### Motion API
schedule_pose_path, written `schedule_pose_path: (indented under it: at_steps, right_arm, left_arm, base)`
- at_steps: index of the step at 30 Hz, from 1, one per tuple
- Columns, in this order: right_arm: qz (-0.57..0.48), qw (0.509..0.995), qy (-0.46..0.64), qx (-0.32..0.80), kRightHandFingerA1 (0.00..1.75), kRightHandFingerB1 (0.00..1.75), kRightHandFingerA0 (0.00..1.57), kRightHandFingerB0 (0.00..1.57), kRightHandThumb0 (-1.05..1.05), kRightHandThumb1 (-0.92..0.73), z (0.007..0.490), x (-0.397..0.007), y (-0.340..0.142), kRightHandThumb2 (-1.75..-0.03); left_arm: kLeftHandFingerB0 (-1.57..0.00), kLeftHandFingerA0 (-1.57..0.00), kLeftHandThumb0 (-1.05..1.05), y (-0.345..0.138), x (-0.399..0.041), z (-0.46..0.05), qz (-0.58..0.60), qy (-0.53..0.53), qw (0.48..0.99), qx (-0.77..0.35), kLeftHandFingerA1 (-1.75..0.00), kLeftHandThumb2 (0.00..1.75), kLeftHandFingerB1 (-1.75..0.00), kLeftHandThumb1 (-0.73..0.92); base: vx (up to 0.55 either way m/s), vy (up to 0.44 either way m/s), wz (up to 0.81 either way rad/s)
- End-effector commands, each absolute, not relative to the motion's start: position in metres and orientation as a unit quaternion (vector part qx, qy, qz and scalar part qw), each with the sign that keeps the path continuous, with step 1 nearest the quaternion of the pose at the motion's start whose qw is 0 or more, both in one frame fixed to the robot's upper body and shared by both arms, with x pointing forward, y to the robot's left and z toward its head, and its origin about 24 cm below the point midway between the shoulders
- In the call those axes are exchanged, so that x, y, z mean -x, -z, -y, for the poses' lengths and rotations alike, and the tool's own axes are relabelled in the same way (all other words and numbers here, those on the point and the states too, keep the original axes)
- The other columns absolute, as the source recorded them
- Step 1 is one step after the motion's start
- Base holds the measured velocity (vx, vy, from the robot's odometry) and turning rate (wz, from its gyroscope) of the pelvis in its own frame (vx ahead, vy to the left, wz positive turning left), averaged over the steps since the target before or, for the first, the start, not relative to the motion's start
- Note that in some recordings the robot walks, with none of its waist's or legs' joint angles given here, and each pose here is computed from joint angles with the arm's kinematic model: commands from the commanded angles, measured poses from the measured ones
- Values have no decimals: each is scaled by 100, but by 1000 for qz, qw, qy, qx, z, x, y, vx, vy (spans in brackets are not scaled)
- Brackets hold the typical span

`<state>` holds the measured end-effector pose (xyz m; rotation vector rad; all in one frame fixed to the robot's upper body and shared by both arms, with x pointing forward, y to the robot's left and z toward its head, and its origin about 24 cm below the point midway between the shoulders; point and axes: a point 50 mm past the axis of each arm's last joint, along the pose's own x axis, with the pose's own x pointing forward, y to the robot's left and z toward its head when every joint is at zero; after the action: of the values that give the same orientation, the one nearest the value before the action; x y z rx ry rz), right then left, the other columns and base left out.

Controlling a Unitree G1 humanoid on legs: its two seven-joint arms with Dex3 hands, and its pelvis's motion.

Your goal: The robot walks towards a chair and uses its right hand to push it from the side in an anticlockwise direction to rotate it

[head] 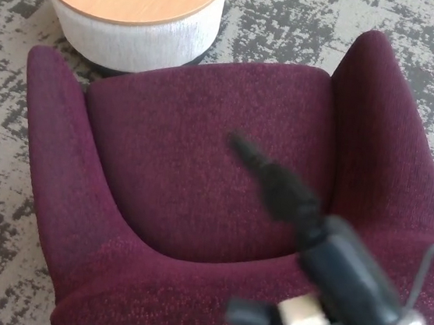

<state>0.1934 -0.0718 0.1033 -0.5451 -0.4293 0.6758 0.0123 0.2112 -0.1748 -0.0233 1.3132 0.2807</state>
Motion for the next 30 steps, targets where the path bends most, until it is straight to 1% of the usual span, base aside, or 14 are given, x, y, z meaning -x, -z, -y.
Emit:
schedule_pose_path:
  at_steps: [1, 2, 6, 7, 13, 14, 16, 19, 20, 23, 24, 27, 28, 30]
  right_arm:
    - [158, 764, -416, 468, 31, 27, 0, 0, -98, -61, 34, -190, -73, -108]
    - [155, 750, -421, 486, 30, 25, 0, 0, -100, -62, 31, -191, -71, -108]
    - [148, 731, -420, 517, 29, 24, 0, 0, -105, -64, 29, -191, -68, -109]
    - [140, 724, -417, 531, 29, 21, 0, 0, -105, -63, 31, -193, -66, -108]
    - [111, 703, -409, 571, 28, 19, 0, 1, -105, -62, 36, -196, -59, -108]
    - [92, 695, -407, 585, 28, 23, 0, 3, -105, -62, 35, -188, -51, -104]
    - [81, 682, -403, 604, 28, 21, 0, 1, -104, -61, 30, -177, -42, -101]
    - [79, 681, -401, 608, 28, 21, 0, 1, -104, -61, 29, -176, -42, -101]
    - [71, 673, -396, 620, 28, 16, 0, 3, -102, -59, 26, -172, -37, -101]
    - [46, 639, -385, 664, 31, 11, 0, 10, -100, -58, 16, -165, -24, -103]
    - [39, 635, -382, 670, 31, 13, 0, 11, -99, -56, 16, -163, -19, -102]
    - [17, 639, -362, 678, 27, 14, 0, 11, -92, -52, 23, -164, -11, -93]
    - [12, 634, -350, 689, 26, 11, 0, 11, -93, -52, 26, -166, -8, -94]
    - [1, 631, -338, 698, 26, 8, 0, 12, -91, -51, 29, -168, -6, -93]
  left_arm:
    - [-27, -38, -70, 157, -100, -218, -461, -114, 879, 23, -56, 63, -34, 74]
    - [-19, -34, -71, 157, -101, -217, -460, -117, 880, 29, -62, 95, -47, 57]
    - [-21, -34, -71, 157, -102, -217, -458, -123, 880, 40, -62, 94, -47, 57]
    - [-27, -35, -67, 157, -105, -216, -457, -123, 880, 44, -54, 61, -34, 72]
    - [-28, -36, -67, 155, -112, -214, -446, -121, 885, 45, -56, 61, -34, 71]
    - [-20, -29, -71, 154, -115, -214, -440, -118, 889, 47, -58, 94, -46, 56]
    - [-34, -37, -66, 152, -116, -213, -431, -102, 897, 8, -48, 64, -33, 77]
    - [-34, -37, -66, 152, -116, -213, -430, -100, 897, 3, -48, 64, -33, 77]
    - [-33, -44, -60, 152, -119, -211, -431, -103, 896, 4, -64, 100, -52, 61]
    - [-29, -49, -66, 152, -128, -208, -441, -111, 890, 1, -66, 100, -49, 62]
    - [-33, -41, -65, 152, -126, -207, -437, -117, 891, 29, -58, 62, -36, 74]
    - [-26, -33, -70, 151, -125, -207, -419, -111, 899, 54, -56, 62, -36, 71]
    - [-23, -46, -76, 150, -126, -208, -418, -110, 901, 44, -67, 95, -48, 60]
    - [-23, -48, -74, 150, -126, -210, -416, -110, 902, 41, -66, 95, -48, 59]
  base:
    - [0, 0, 0]
    - [0, 0, 0]
    - [0, 0, 0]
    - [0, 0, 0]
    - [0, 0, 0]
    - [0, 0, 0]
    - [0, 0, 0]
    - [0, 0, 0]
    - [0, 0, 0]
    - [0, 0, 0]
    - [0, 0, 0]
    - [0, 0, 0]
    - [0, 0, 0]
    - [0, 0, 0]
